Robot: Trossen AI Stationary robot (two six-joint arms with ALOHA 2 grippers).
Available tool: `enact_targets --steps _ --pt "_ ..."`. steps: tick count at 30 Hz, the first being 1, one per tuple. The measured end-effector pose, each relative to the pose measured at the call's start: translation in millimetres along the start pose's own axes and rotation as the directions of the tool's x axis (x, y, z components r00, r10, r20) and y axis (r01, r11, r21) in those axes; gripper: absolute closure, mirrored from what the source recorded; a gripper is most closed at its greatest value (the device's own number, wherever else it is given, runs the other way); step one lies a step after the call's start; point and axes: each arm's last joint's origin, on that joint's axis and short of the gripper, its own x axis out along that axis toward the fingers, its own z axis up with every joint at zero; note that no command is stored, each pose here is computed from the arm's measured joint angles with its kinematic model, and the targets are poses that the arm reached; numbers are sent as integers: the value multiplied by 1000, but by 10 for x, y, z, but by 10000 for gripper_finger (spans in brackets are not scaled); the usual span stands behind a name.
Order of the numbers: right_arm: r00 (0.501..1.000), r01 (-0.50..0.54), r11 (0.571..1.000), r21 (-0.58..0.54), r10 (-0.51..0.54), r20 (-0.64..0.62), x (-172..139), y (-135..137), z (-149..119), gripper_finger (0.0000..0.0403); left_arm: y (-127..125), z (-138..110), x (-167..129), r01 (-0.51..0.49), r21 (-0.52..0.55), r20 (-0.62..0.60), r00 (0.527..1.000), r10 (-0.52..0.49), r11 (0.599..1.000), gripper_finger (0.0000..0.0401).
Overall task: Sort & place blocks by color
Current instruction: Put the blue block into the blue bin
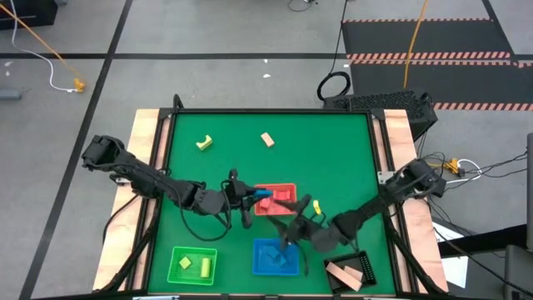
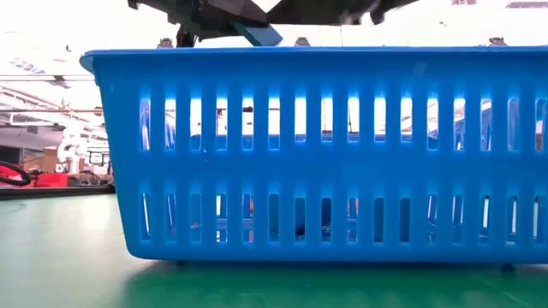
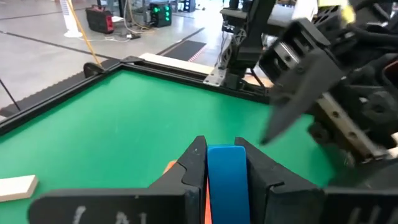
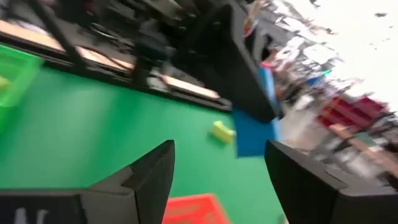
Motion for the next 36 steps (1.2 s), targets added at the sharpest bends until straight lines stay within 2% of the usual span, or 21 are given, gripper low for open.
enact_targets --steps 6,10,16,18,20,22,24,27,31,36 --pt "993 -119 969 218 120 5 -406 139 60 165 -50 -71 -41 35 -35 -59 998 -37 999 348" --pt "984 -177 932 315 174 39 -619 191 127 170 -160 -136 -73 205 -104 -127 968 -217 973 348" --pt "966 -257 906 336 247 71 -788 263 151 172 -432 -455 -3 396 -137 -186 890 -416 908 344" --pt "939 -341 860 380 333 89 -802 288 157 172 -506 -576 37 446 -147 -189 863 -468 883 345" --pt "894 -435 787 437 434 110 -811 318 161 172 -560 -653 85 497 -168 -172 835 -522 851 345" --pt "859 -483 711 511 499 117 -807 333 157 172 -598 -723 100 541 -188 -181 801 -570 820 345" --pt "844 -479 650 590 526 106 -811 344 140 172 -612 -775 113 557 -204 -199 782 -591 805 345" --pt "845 -426 590 686 531 68 -807 350 94 172 -622 -846 130 570 -241 -230 753 -616 786 345" --pt "844 -351 536 767 537 11 -808 357 26 172 -629 -944 150 562 -287 -269 730 -628 776 345" --pt "843 -315 517 796 538 -16 -809 358 -8 172 -627 -1012 170 535 -326 -290 728 -621 779 328"
